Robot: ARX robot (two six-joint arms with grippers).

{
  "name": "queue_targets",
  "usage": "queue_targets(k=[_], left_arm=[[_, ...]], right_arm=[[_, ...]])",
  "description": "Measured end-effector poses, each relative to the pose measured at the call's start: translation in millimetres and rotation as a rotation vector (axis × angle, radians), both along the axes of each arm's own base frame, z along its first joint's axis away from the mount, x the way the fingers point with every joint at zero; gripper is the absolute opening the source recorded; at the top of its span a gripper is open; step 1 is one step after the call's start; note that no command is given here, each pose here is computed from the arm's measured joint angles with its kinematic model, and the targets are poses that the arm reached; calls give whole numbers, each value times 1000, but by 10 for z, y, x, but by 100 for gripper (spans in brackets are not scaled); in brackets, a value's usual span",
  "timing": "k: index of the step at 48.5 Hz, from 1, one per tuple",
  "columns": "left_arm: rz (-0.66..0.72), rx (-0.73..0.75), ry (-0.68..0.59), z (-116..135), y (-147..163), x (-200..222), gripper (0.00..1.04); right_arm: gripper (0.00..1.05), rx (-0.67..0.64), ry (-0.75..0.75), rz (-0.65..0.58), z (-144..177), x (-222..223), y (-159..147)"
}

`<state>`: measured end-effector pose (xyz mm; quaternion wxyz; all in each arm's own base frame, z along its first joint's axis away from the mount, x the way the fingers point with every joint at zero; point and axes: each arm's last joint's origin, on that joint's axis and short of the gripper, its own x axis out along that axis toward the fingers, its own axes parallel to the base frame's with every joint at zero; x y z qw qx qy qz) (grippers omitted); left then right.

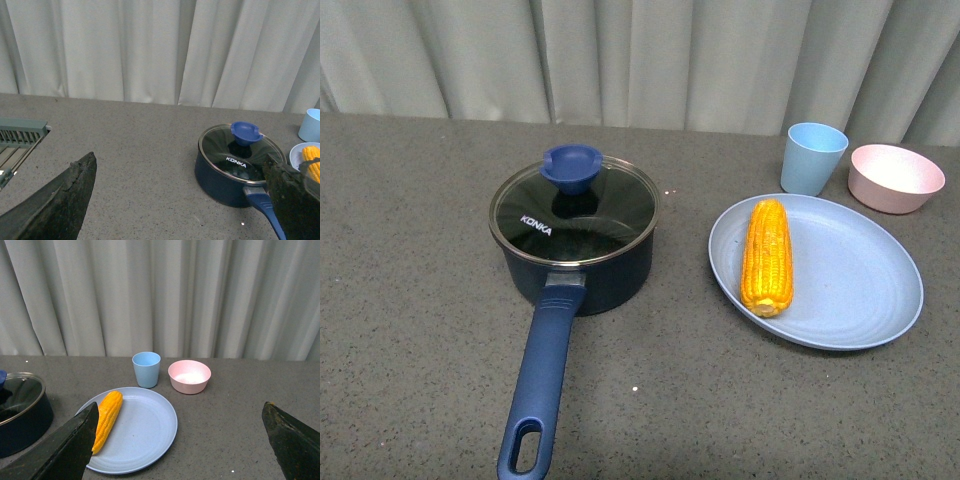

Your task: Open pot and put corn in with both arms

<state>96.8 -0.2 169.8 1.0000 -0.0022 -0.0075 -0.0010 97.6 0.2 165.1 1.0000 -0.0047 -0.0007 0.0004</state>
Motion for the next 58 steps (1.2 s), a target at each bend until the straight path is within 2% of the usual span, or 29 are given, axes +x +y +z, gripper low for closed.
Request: queue_targets(k=[58], left_arm=[[0, 0, 0, 0, 0, 0, 98]], right_arm=[[96, 0, 0, 0, 0, 0, 0]])
